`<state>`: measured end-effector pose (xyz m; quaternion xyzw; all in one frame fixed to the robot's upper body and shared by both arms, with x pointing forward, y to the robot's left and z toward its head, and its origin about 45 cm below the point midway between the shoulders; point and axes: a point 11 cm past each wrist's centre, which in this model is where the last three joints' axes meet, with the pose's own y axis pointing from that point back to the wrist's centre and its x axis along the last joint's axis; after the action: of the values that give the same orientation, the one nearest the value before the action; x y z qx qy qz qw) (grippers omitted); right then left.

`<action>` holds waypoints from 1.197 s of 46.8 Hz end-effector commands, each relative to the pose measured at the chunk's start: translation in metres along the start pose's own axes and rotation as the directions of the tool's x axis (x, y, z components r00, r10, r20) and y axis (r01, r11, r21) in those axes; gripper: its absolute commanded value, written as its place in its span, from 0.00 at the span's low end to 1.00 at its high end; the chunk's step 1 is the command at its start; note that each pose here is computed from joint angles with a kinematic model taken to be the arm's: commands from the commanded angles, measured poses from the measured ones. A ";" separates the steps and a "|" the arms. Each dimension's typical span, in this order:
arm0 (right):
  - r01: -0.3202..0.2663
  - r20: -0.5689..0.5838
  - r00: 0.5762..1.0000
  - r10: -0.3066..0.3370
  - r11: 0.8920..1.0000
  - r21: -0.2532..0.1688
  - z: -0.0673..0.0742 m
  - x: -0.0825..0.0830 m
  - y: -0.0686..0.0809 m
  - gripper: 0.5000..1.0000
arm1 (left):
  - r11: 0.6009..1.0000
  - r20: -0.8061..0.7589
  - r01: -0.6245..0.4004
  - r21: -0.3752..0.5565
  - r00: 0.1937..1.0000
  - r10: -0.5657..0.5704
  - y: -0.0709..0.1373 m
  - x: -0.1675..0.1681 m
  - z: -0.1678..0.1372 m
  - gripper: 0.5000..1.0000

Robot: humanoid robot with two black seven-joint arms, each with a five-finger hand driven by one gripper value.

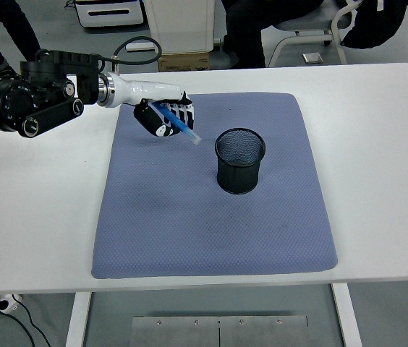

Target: Left hand places marker in pen holder

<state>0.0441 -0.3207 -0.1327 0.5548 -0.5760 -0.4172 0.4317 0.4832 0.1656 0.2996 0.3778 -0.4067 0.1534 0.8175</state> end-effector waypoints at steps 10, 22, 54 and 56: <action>0.000 0.001 1.000 0.000 1.000 0.000 0.000 0.000 0.000 1.00 | 0.998 0.001 -0.049 -0.049 0.999 0.049 0.001 0.029 0.022 0.00; -0.001 0.000 1.000 0.001 1.000 -0.001 0.000 0.000 0.000 1.00 | 0.988 -0.053 -0.093 -0.127 0.995 0.087 -0.005 0.044 0.048 0.00; -0.001 -0.001 1.000 0.001 1.000 0.000 0.000 0.000 0.000 1.00 | 0.954 -0.396 -0.108 -0.278 0.918 -0.011 -0.040 0.020 0.105 0.00; 0.000 0.001 1.000 0.000 1.000 0.000 0.000 0.000 0.000 1.00 | 0.953 -0.421 -0.114 -0.281 0.907 -0.016 -0.040 0.019 0.107 0.00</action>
<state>0.0441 -0.3207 -0.1327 0.5547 -0.5762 -0.4172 0.4316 0.4605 0.0606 0.3366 0.2034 -0.2641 0.1837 0.9247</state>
